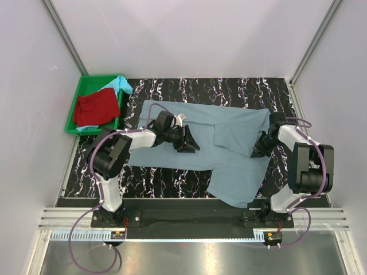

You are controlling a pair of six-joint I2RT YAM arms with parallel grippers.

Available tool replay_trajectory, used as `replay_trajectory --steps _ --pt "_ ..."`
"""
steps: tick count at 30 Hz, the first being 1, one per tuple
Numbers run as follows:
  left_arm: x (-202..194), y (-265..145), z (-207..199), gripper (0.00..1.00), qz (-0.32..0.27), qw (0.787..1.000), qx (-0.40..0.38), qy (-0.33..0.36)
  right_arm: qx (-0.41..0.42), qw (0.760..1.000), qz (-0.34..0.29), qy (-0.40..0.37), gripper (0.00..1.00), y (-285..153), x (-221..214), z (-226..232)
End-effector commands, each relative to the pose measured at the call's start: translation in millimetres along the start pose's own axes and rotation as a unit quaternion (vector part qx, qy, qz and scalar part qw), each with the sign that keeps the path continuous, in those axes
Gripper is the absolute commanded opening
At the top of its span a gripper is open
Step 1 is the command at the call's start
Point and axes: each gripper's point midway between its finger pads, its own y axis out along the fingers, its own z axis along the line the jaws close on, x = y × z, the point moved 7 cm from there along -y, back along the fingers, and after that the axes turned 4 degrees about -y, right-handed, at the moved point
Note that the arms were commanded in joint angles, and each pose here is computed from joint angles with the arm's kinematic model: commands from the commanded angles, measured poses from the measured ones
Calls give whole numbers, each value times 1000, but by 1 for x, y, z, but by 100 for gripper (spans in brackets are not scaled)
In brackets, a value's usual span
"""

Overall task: Fold and stack the t-shirts
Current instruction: Fold the tshirt

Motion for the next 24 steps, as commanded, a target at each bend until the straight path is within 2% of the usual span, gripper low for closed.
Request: replay_trajectory --steps 1,2,3,6,7,10,12,18,23,24 --pt "10 -6 -12 47 1 1000 -15 25 -21 1000 9 -4 1 2 -5 -7" --pt "13 -8 -14 47 -5 999 -13 35 -21 1000 11 -3 3 1 -4 -7" --pt "15 -11 -15 47 -7 999 -6 38 -23 1000 18 -3 15 -1 -6 -7" --pt "20 -29 -17 46 -20 997 40 59 -39 999 -3 -10 31 -18 0 -6" --pt "25 -38 -19 46 -39 993 63 94 -42 999 -29 -15 41 -29 5 -4" --pt "32 -64 -23 46 -68 984 115 122 -66 991 -114 -24 56 -54 32 1" --pt "37 -81 -14 46 -88 975 154 131 -49 984 -169 -13 62 -66 58 15" --pt "34 -122 6 46 -122 960 220 122 -35 977 -209 34 62 -60 119 44" --pt "27 -142 22 47 -145 948 259 113 -52 969 -226 80 53 -44 153 53" --pt "27 -143 24 46 -146 948 263 107 -54 969 -227 86 48 -41 156 53"
